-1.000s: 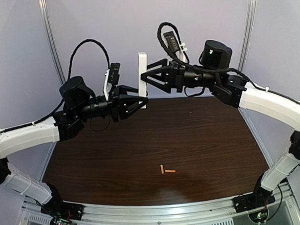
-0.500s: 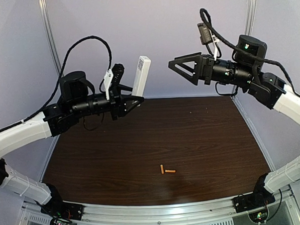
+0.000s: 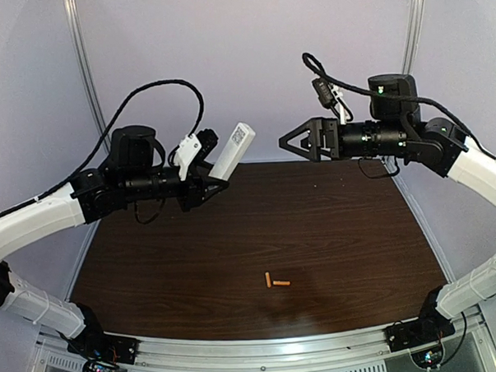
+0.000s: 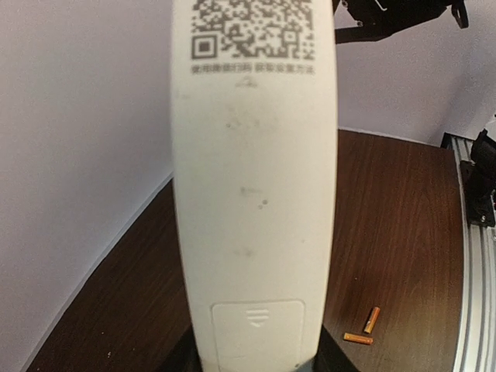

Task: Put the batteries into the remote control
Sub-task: Pass from the left arm to the right

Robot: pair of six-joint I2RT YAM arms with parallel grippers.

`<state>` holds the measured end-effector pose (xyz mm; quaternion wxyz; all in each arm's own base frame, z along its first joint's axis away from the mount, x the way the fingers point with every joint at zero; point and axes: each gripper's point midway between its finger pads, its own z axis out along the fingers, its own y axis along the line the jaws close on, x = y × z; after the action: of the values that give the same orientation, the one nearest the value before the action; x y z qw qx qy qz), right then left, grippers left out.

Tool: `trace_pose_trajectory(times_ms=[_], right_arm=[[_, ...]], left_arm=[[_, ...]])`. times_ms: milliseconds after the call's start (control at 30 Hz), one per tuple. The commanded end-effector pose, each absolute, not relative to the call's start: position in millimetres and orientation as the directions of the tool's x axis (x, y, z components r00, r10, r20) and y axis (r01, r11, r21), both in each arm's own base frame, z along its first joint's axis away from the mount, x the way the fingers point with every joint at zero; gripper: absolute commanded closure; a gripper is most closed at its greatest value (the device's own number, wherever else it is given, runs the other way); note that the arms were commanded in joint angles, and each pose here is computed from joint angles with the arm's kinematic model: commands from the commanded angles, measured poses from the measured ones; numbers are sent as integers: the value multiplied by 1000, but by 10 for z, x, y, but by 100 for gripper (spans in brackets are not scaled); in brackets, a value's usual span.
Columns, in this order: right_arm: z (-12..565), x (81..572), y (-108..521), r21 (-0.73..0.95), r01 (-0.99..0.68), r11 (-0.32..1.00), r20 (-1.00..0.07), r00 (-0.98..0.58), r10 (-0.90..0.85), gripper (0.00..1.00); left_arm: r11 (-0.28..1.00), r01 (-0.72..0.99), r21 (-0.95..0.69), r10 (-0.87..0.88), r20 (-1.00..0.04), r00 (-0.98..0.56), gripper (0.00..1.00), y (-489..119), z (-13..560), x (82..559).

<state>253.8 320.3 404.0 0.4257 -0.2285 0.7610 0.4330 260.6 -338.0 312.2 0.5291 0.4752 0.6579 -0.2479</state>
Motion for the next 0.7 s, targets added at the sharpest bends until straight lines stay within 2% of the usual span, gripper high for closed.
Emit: trace_pose_trajectory(times_ms=[0,200,433,533,600,667], right_arm=[[3727,2546,3121,488,-646,587,-791,-612,-17,0],[3728,2446,3177,521,-684,511,-799,-601,9,0],[3496,2460,3347,587,-651,482,-734,-679,-23,2],[3410,2491,3377,604,-631,487,-715,-699,-19,11],[3360,2516,3413,619,-616,487,-700,-714,-15,21],[3319,2528,3459,638,-605,477,-683,-731,-14,28]], left_arm=[[441,871,218,393,-919,31,90,-3371,3158,2691],[397,888,231,458,-889,26,90,-3516,2939,2640],[367,900,236,502,-864,22,91,-3677,2812,2617],[343,907,242,504,-863,39,91,-3751,2807,2560],[332,908,257,518,-853,53,91,-3805,2775,2529],[329,906,267,528,-847,59,92,-3832,2763,2530]])
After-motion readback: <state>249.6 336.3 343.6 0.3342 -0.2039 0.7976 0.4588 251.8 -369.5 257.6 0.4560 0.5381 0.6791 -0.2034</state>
